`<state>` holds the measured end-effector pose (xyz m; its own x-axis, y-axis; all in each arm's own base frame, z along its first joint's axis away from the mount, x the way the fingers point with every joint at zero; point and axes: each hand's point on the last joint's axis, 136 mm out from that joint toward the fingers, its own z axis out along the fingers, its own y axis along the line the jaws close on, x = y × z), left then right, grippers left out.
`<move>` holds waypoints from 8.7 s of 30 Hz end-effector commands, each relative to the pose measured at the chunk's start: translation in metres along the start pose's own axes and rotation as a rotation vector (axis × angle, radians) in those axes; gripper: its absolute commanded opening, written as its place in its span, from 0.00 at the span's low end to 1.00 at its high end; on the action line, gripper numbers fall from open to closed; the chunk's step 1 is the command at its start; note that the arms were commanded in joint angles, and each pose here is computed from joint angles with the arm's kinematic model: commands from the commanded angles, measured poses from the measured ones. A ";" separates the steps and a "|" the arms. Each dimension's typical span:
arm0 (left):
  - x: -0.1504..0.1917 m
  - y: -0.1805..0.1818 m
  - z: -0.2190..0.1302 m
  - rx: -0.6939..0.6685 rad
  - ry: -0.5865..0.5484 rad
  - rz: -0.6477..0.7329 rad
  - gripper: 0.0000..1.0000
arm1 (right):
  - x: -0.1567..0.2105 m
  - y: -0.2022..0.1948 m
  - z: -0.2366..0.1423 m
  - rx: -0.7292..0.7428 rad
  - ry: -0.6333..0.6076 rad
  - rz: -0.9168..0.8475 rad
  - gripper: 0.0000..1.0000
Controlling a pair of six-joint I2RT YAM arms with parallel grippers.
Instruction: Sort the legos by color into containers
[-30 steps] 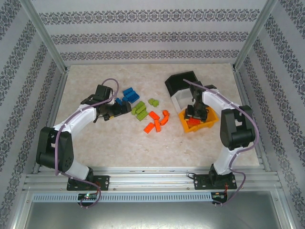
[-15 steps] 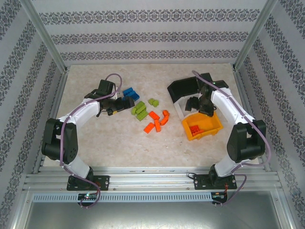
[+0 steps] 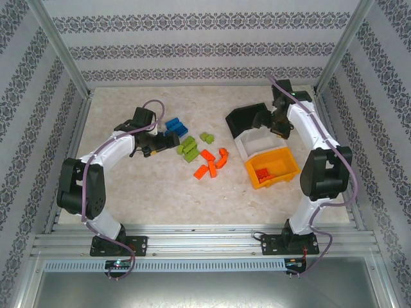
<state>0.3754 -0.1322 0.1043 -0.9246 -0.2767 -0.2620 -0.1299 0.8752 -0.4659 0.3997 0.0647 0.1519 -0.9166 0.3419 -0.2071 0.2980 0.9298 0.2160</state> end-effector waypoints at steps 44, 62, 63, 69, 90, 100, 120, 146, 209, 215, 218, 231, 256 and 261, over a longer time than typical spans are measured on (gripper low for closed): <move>-0.066 0.082 0.088 -0.309 0.170 -0.310 0.40 | 0.105 0.059 -0.001 -0.162 0.159 -0.119 0.82; -0.086 -0.011 0.014 0.123 0.074 -0.270 0.30 | 0.090 0.069 -0.010 -0.296 -0.012 -0.122 0.83; -0.091 -0.028 0.015 0.201 0.072 -0.280 0.30 | 0.089 0.068 -0.014 -0.309 -0.038 -0.128 0.83; -0.107 -0.138 0.035 0.472 0.109 -0.240 0.30 | 0.083 0.045 -0.047 -0.351 -0.206 -0.039 0.83; -0.102 -0.304 0.138 0.767 0.234 -0.274 0.43 | 0.115 -0.019 -0.088 -0.380 -0.452 0.201 0.82; -0.099 -0.303 0.140 0.766 0.252 -0.267 0.58 | 0.118 -0.021 -0.084 -0.378 -0.441 0.220 0.82; -0.092 -0.119 0.020 0.078 0.096 0.042 0.60 | 0.128 0.085 -0.006 -0.214 0.036 -0.188 0.80; 0.002 0.003 -0.036 0.000 0.079 -0.134 0.61 | 0.144 0.108 0.117 -0.030 0.306 -0.028 0.60; -0.010 -0.016 0.010 0.149 0.140 -0.256 0.62 | 0.105 -0.086 0.027 0.087 0.124 0.204 0.67; -0.030 0.006 0.000 0.036 0.100 -0.229 0.62 | 0.098 -0.072 0.014 0.020 0.080 0.202 0.67; -0.045 0.020 0.001 -0.022 0.094 -0.236 0.62 | 0.099 -0.064 0.007 -0.004 0.061 0.191 0.68; -0.085 0.034 0.050 -0.129 0.174 -0.164 0.62 | 0.108 -0.048 -0.003 -0.036 0.063 0.186 0.68; -0.086 0.048 0.110 -0.294 0.290 -0.121 0.57 | 0.095 -0.038 0.004 -0.039 0.077 0.179 0.68; -0.071 0.059 0.106 -0.341 0.333 -0.089 0.53 | 0.095 -0.039 0.006 -0.037 0.077 0.181 0.68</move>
<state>0.5011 -0.1163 0.0267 -0.9541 -0.2992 -0.0124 -0.2851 0.9200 -0.2688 0.3007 0.0570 0.1159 -0.8690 0.4856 -0.0953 0.4466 0.8526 0.2713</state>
